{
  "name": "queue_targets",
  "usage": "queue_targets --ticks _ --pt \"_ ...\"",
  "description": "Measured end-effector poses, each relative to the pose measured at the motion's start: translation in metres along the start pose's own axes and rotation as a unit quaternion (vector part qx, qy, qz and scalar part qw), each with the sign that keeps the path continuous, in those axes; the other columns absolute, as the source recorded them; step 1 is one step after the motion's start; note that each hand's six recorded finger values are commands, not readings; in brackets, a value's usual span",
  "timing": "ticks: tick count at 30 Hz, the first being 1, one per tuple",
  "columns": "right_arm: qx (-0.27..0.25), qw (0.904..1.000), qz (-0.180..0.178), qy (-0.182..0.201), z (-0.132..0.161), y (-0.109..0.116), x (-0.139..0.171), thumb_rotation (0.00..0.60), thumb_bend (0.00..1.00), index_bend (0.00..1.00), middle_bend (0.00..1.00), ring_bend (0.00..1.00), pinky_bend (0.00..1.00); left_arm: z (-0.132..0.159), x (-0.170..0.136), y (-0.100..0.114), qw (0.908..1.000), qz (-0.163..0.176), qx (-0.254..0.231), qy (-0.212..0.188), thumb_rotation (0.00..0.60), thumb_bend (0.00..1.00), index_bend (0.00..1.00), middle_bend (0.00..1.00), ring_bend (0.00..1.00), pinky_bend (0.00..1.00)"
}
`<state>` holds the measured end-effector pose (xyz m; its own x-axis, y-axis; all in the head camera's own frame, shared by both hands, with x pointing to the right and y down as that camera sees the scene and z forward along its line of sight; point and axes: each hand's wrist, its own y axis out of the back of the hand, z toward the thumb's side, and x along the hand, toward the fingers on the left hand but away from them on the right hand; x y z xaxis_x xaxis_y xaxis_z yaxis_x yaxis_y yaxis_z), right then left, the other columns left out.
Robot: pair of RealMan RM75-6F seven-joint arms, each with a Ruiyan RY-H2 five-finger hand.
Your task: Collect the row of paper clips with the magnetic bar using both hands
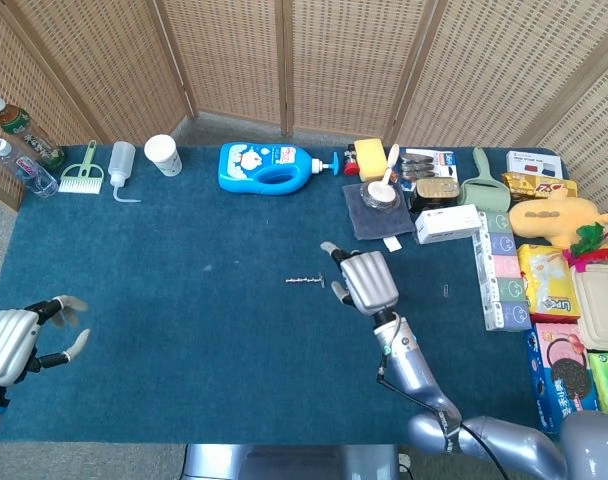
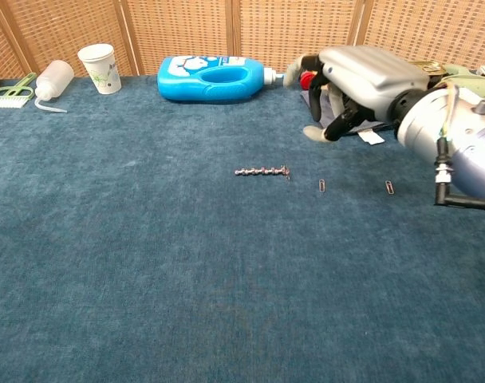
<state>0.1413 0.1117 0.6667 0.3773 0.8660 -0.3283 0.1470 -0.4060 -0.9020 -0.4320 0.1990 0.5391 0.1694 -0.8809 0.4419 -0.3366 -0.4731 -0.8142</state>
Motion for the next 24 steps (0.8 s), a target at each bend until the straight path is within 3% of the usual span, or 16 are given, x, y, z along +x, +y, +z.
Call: queue_targets --ticks 4,10,24 --pt "-0.006 0.9998 0.017 0.0 0.001 -0.007 -0.007 0.585 0.34 0.43 0.71 0.79 0.89 0.001 0.0 -0.001 1.0 -0.001 -0.002 -0.002 0.359 0.32 0.38 0.53 0.53 0.92" --pt "-0.013 0.9995 0.029 -0.002 0.006 -0.013 -0.015 0.565 0.34 0.42 0.73 0.83 0.93 0.0 0.0 0.0 1.0 0.001 -0.003 -0.003 0.356 0.32 0.38 0.53 0.53 0.92" --pt "-0.003 0.9963 0.085 -0.01 0.02 -0.04 -0.031 0.6 0.34 0.47 0.78 0.87 0.96 0.0 0.002 -0.003 1.0 -0.002 -0.002 -0.004 0.356 0.32 0.37 0.53 0.53 0.92"
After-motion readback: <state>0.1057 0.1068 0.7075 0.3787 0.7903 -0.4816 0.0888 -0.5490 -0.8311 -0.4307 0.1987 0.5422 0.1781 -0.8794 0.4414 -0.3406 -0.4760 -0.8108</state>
